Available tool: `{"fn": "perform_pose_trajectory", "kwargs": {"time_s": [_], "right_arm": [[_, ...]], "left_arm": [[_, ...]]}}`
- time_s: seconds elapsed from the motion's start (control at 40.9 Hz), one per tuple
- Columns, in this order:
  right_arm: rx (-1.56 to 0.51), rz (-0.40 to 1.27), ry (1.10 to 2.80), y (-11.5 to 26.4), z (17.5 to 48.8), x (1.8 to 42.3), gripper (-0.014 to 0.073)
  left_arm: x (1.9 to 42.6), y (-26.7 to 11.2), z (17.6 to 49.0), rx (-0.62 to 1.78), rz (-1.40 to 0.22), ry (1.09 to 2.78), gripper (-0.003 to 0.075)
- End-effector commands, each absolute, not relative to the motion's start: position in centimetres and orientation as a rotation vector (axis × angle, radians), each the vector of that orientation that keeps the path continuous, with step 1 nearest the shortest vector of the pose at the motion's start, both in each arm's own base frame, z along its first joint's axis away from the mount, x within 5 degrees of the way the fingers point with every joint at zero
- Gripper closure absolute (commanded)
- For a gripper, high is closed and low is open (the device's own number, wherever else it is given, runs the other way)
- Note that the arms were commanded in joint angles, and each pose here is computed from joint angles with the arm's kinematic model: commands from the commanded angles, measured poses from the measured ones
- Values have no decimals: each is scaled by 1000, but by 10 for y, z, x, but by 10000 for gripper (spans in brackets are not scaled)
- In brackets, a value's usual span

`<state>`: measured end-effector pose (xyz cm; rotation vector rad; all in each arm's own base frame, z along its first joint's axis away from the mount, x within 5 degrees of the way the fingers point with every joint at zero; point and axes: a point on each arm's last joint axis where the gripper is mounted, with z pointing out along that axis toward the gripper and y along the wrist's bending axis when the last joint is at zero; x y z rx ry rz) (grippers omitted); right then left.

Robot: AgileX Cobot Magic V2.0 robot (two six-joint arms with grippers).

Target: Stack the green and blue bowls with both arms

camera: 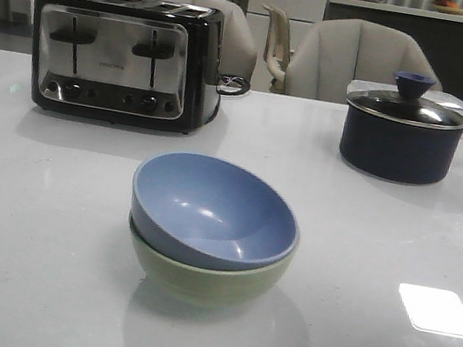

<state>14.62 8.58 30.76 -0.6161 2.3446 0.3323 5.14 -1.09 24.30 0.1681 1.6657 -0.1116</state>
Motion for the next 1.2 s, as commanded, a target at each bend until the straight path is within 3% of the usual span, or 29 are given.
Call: {"fn": "perform_pose_trajectory", "kwargs": {"time_s": [0.0, 0.366, 1.173], "right_arm": [[-601, 339, 2250, 86, 322, 149, 561], [-601, 339, 2250, 86, 322, 149, 561], [-603, 338, 2255, 86, 321, 148, 561]], "left_arm": [[51, -7, 247, 73, -128, 1534, 618], [54, -1, 211, -25, -71, 1426, 618], [54, -1, 211, -26, -65, 1429, 618]]}}
